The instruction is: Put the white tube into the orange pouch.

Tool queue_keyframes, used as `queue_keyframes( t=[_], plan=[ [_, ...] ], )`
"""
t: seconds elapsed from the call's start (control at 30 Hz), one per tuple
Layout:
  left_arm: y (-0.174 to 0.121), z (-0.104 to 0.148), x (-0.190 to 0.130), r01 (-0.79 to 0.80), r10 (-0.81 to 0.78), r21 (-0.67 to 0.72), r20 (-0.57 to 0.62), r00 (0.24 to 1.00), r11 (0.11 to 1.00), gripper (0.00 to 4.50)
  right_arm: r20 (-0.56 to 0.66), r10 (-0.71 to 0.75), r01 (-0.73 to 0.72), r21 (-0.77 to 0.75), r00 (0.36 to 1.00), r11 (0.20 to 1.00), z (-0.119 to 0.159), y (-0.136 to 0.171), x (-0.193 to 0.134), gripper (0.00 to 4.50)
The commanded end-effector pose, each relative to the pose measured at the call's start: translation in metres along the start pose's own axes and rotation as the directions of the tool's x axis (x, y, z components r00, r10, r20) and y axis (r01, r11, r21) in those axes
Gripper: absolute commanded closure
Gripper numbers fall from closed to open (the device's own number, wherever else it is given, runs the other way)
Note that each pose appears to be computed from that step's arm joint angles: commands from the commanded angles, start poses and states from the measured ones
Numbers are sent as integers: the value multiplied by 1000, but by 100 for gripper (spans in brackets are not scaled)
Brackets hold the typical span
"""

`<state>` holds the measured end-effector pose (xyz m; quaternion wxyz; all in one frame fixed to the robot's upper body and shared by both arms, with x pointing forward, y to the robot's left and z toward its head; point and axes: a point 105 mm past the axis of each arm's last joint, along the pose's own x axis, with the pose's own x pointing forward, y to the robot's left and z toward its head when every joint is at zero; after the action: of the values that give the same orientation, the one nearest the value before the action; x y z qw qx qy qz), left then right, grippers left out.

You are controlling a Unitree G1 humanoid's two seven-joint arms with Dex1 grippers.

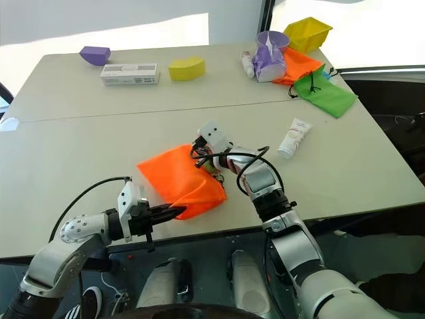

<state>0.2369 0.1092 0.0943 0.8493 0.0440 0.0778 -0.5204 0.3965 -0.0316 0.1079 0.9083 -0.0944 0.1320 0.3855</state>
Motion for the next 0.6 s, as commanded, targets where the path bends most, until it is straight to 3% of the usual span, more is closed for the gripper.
queue_keyframes(
  t=[0.03, 0.27, 0.3, 0.37, 0.5, 0.57, 0.6],
  plan=[
    [10, 12, 4, -32, 28, 74, 51, 998, 997, 450, 61, -79, 79, 5, 995, 997, 17, -27, -14, 445],
    [10, 14, 2, -14, 10, 66, 58, 998, 998, 450, 146, -35, 42, -40, 989, 998, 30, -33, -43, 445],
    [7, 13, 1, -5, 2, 60, 53, 999, 998, 450, 158, -12, 16, -22, 987, 1000, 31, -32, -50, 422],
    [0, 12, -3, 29, -29, 14, 49, 998, 999, 450, 166, 22, -23, 3, 986, 1000, 31, -31, -63, 355],
    [-13, 3, -11, 75, -75, -38, 7, 997, 996, 450, 126, 103, -104, -2, 987, 995, 23, -19, -81, 152],
    [-8, 1, -11, 33, -33, -11, 9, 999, 999, 450, 118, 27, -23, -33, 993, 999, 22, -32, -89, 35],
    [-3, 2, -10, 8, -8, 8, 19, 1000, 1000, 450, 120, -28, 31, -23, 992, 999, 23, -42, -92, 6]
  ],
)
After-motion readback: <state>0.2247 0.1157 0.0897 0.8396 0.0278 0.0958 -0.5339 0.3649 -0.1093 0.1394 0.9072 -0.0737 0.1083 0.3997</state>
